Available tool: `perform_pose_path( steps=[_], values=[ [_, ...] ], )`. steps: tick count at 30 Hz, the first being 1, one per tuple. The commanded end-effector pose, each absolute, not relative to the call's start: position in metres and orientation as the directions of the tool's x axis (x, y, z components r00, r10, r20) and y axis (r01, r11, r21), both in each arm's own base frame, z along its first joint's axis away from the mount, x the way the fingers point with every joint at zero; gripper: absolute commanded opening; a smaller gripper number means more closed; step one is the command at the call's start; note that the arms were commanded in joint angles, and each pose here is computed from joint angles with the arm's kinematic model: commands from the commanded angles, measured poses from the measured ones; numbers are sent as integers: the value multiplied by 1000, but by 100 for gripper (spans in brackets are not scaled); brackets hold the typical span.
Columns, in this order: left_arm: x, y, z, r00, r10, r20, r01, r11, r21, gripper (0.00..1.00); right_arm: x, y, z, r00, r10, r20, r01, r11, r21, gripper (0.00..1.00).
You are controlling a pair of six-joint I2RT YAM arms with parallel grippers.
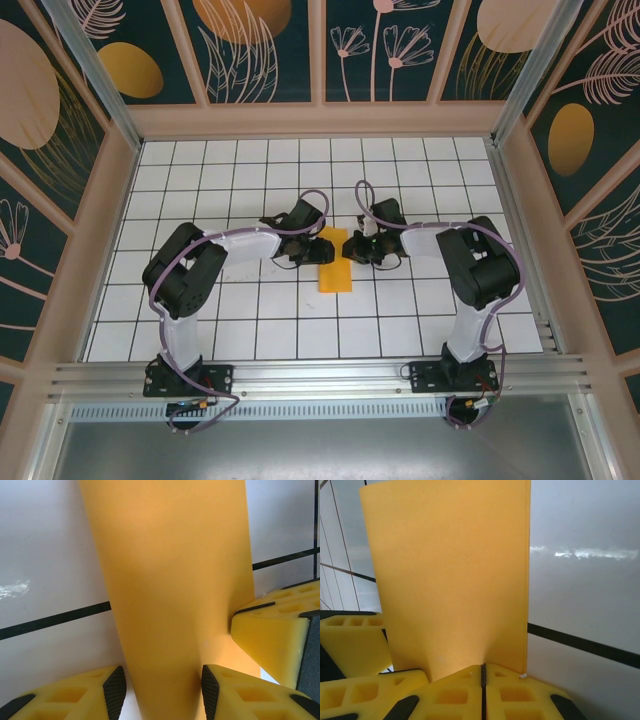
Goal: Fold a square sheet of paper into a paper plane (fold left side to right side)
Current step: Hold the square sheet of paper at the center of the table, then first fold the square sheet of paper in half at the center of the table.
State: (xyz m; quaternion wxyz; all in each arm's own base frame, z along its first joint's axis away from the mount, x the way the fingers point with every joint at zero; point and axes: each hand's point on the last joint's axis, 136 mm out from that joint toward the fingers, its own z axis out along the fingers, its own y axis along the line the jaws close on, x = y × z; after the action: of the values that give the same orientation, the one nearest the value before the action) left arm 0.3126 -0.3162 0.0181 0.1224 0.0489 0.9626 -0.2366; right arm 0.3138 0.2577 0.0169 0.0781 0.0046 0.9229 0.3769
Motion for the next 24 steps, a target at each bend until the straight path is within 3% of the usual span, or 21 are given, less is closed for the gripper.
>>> perform_pose_path(
  steps=[1,14,24],
  values=[
    [295,-311,-16,-978,80,-194,151,910,-385,48,305,248,-7,-994,53,-93,-17,779,627,9],
    [317,-292,71,-923,6,-385,158,918,-365,62,296,238,-27,-998,47,-51,9,816,578,4],
    [302,-343,72,-950,37,-309,225,768,-600,46,296,237,-26,-998,44,-55,4,820,573,3]
  ],
)
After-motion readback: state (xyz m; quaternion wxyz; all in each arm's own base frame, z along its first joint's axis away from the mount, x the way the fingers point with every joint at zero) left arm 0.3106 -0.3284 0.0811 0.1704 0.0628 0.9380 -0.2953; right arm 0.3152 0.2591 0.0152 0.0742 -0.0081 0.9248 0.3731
